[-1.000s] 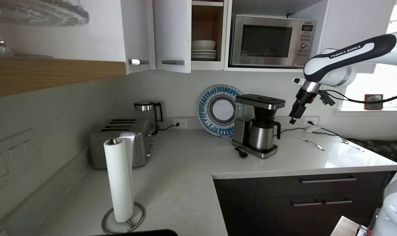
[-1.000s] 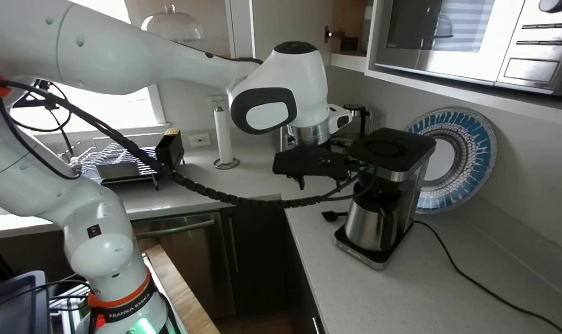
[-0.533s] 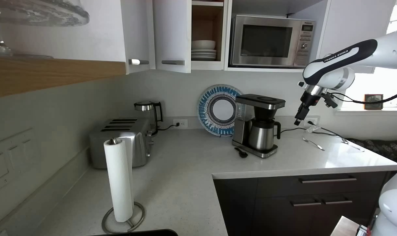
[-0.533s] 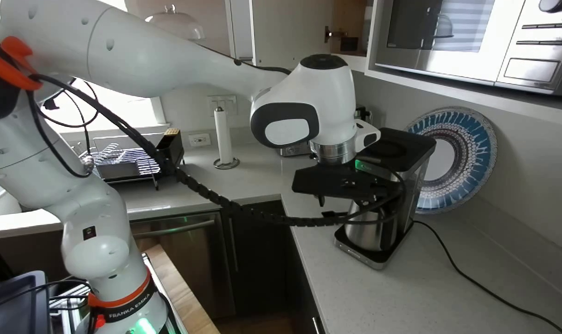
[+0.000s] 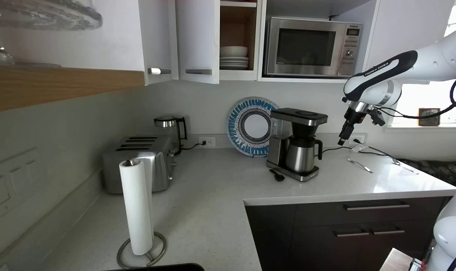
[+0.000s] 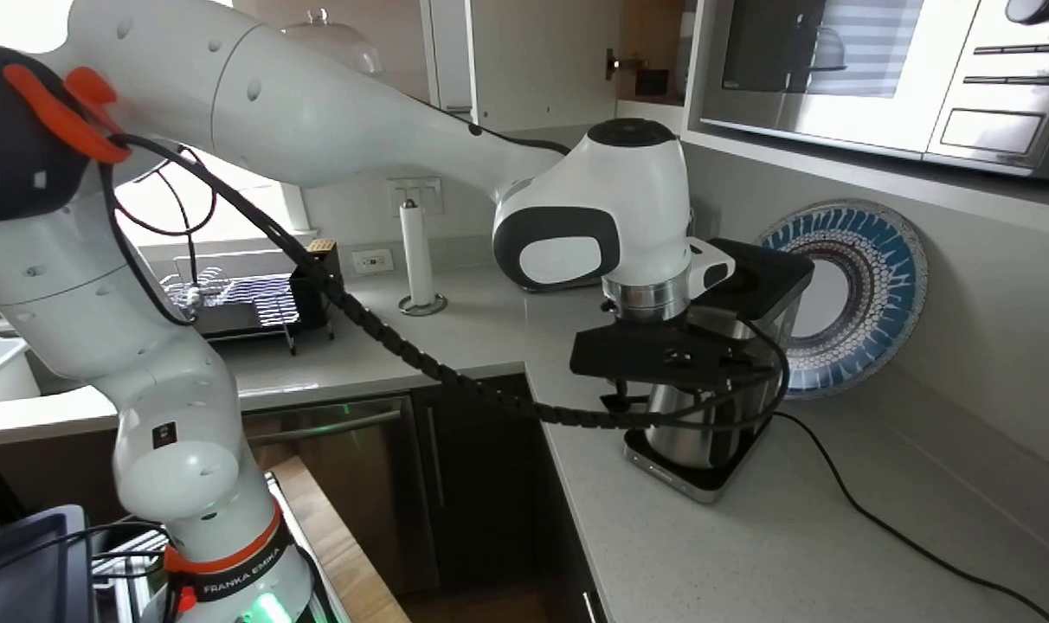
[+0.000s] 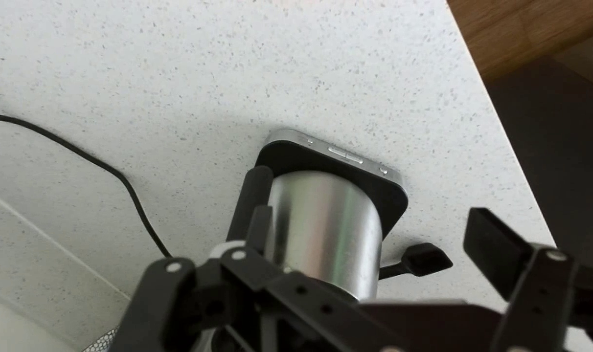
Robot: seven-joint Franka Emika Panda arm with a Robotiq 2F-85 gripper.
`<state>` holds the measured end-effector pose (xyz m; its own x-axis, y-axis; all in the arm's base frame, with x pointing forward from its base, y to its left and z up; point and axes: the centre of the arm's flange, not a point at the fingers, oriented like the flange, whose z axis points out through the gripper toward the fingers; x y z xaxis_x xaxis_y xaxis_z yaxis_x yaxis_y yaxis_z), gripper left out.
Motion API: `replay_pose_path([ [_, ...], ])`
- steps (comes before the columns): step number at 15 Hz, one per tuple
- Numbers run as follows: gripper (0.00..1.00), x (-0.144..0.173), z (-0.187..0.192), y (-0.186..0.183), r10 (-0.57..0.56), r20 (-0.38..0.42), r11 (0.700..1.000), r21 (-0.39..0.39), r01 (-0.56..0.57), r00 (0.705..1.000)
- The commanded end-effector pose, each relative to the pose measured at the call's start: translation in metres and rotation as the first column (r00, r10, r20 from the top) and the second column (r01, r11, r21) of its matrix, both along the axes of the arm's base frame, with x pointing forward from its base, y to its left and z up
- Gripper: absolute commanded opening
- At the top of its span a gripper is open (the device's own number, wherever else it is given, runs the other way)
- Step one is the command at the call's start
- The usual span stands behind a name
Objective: Pick up the coffee jar and put it on the kitchen counter
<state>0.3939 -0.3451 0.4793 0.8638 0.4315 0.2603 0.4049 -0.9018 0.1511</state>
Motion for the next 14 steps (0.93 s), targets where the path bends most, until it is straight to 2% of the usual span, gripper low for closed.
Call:
replay_pose_path([
  [1, 1.0, 0.0, 0.001, 0.0, 0.0, 0.001, 1.0, -0.001, 0.0, 1.0],
  [9, 1.0, 0.044, -0.011, -0.034, 0.178, 0.063, 0.984, 0.001, -0.178, 0.982],
  [14, 1.0, 0.064, -0.037, -0.052, 0.208, 0.071, 0.977, 0.041, -0.211, 0.976],
])
